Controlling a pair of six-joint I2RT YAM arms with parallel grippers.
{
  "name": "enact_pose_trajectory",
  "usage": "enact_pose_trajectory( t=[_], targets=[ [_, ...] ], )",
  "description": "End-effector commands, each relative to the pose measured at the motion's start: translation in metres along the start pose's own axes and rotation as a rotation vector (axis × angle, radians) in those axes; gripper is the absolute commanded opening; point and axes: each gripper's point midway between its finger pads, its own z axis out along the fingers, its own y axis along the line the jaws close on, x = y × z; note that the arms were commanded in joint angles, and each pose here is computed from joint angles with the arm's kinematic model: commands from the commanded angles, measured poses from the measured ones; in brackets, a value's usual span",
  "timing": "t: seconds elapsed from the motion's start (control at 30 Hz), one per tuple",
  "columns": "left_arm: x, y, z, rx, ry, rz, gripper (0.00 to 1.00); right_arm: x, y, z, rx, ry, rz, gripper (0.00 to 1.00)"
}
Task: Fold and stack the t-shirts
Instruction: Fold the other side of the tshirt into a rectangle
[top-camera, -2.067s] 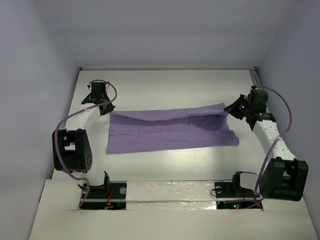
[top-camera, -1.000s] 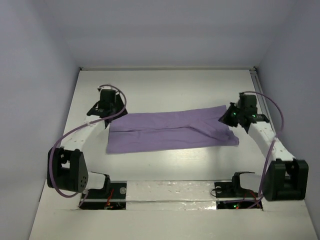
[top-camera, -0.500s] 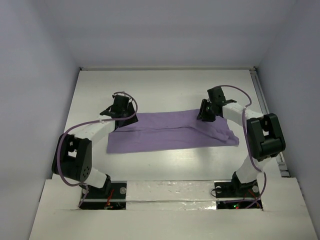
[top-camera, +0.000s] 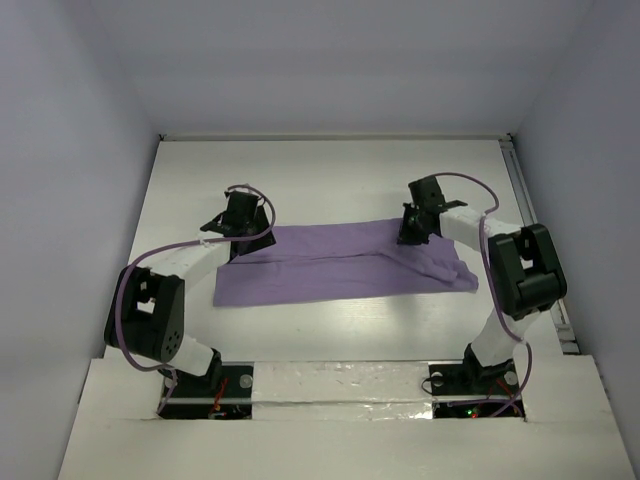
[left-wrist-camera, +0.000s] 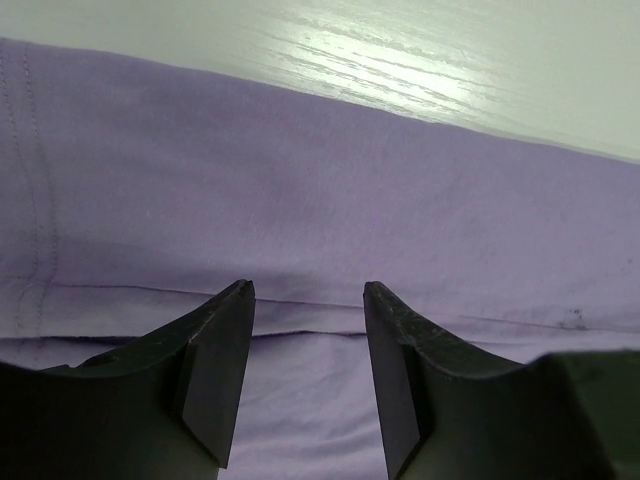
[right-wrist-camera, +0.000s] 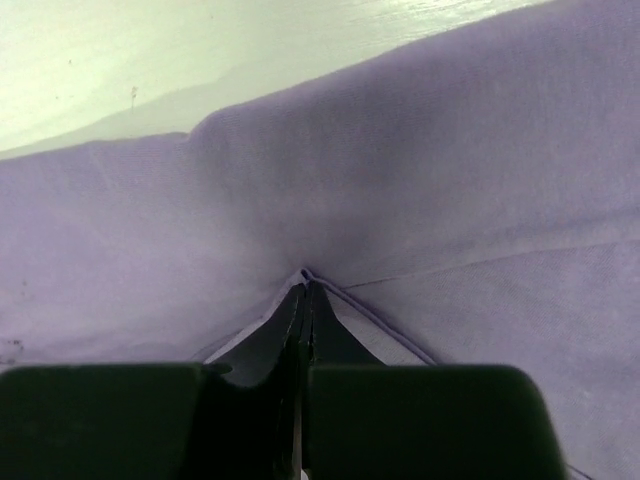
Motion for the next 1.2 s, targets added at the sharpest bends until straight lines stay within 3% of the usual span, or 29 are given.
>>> enact_pose_trajectory(
  t=[0.0,0.17,0.53,0.73,0.9,1.0,1.07,1.17],
  targets=[
    [-0.002,-0.005,0.002,0.019,-0.011,-0.008,0.45,-0.009,0.007,-0.017,-0.002,-0.057,-0.01,0.0],
    [-0.008,-0.01,-0.001,0.032,-0.023,-0.008,0.44,0.007,0.011,-0.053,-0.01,-0.06,-0.037,0.0],
    [-0.01,-0.016,0.001,0.054,-0.016,-0.008,0.43,0.099,0.027,-0.088,-0.094,0.127,-0.003,0.05],
    [-0.02,-0.023,-0.002,0.072,-0.033,-0.009,0.43,0.132,0.048,-0.107,-0.206,0.225,-0.005,0.31],
    [-0.026,-0.028,-0.004,0.087,-0.039,-0.006,0.43,0.11,0.047,-0.125,-0.178,0.161,-0.059,0.37],
    [-0.026,-0.038,-0.007,0.1,-0.045,0.023,0.43,0.072,0.031,-0.127,-0.103,0.057,-0.038,0.27],
    [-0.023,-0.051,-0.011,0.114,-0.045,0.063,0.43,0.053,0.024,-0.121,-0.112,0.007,0.0,0.04],
    [-0.012,-0.083,-0.02,0.178,-0.038,0.123,0.43,0.022,-0.015,-0.101,-0.052,-0.075,0.119,0.0]
  ],
)
